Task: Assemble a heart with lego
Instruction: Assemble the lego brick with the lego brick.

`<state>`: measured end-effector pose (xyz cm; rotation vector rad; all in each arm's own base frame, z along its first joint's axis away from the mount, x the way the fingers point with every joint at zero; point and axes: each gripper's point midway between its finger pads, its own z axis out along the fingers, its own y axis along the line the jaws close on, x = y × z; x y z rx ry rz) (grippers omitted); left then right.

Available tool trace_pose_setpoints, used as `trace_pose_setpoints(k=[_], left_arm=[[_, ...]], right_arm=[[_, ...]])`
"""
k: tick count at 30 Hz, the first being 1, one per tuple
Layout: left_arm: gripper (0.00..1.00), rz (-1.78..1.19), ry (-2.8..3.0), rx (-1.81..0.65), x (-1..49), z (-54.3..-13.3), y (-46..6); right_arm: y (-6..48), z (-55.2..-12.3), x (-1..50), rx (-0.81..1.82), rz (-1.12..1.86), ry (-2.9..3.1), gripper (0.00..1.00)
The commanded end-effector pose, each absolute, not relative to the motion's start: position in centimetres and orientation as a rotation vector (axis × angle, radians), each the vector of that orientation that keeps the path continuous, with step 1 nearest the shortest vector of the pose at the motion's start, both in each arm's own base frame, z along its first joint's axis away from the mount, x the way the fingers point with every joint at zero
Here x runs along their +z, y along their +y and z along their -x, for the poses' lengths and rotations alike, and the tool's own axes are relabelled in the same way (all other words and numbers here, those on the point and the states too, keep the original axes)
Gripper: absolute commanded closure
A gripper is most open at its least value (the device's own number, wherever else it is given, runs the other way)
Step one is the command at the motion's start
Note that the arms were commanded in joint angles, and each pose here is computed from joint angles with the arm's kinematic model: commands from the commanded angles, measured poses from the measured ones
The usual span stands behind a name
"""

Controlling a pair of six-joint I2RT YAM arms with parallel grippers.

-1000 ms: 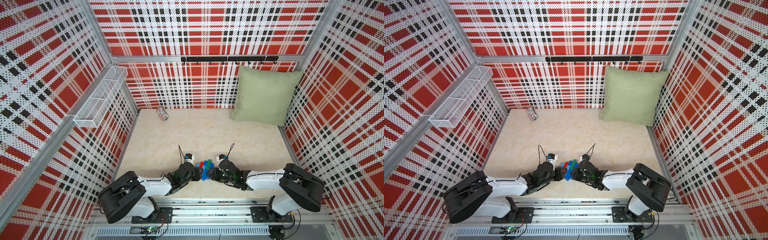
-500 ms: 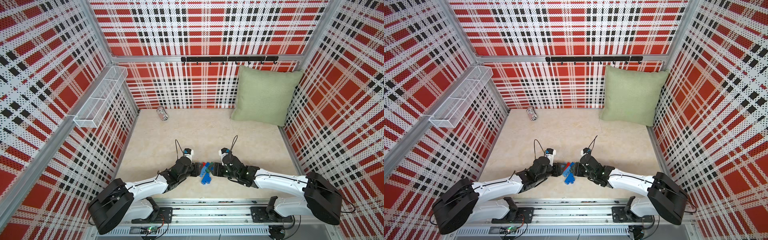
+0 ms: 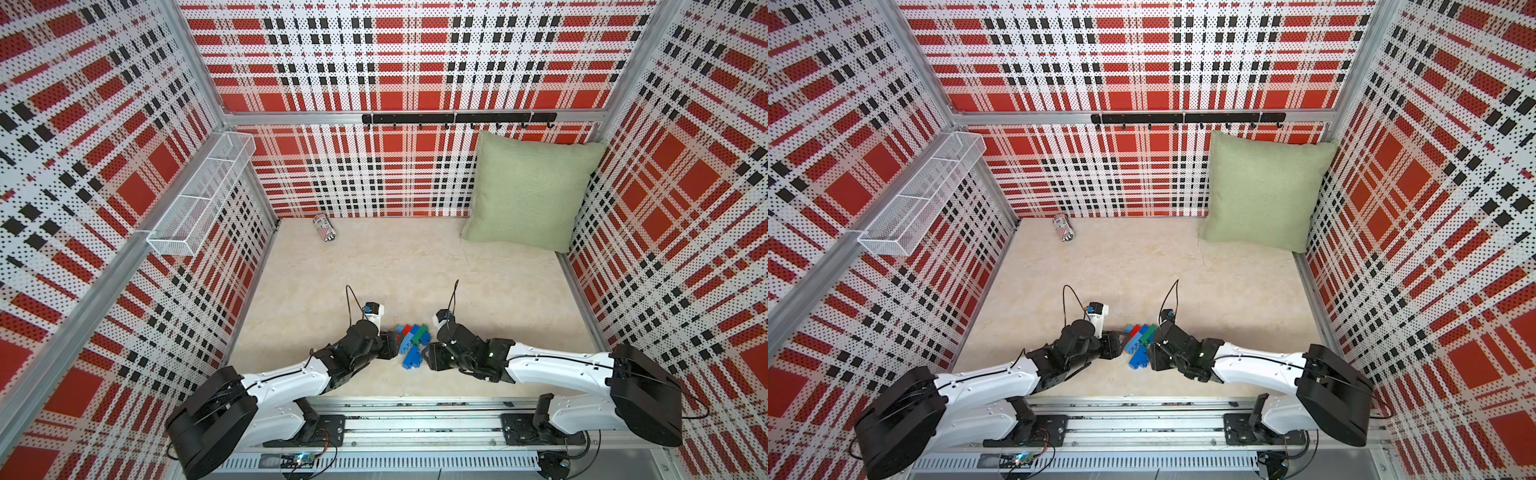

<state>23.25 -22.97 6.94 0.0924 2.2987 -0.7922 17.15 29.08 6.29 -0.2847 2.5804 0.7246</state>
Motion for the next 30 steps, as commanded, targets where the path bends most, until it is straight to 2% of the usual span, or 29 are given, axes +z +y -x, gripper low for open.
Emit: trace_pose_setpoints(k=[1,7,14,21,26,30], left_arm=[[0.4,-0.056,2.261,-0.772,7.7,-24.7,-23.2],[0.41,-0.102,2.291,-0.848,6.5,-24.6,-24.7],[0.42,-0.155,2.308,-0.909,6.1,-22.6,-25.8],[0.42,-0.116,2.275,-0.927,7.1,-22.8,-25.1],[0.42,-0.058,2.243,-0.866,8.0,-25.0,-23.5],[0.42,-0.063,2.247,-0.765,8.4,-26.9,-23.1]], right_arm=[[31.4,-15.6,6.0,0.836,0.284,2.589,0.54],[33.1,-15.1,4.4,0.846,0.262,2.613,0.59],[33.0,-17.8,4.5,0.813,0.142,2.561,0.64],[32.9,-19.4,5.4,0.814,0.15,2.523,0.63],[33.2,-18.0,5.7,0.924,0.246,2.535,0.58],[31.6,-18.0,5.8,0.853,0.228,2.554,0.56]])
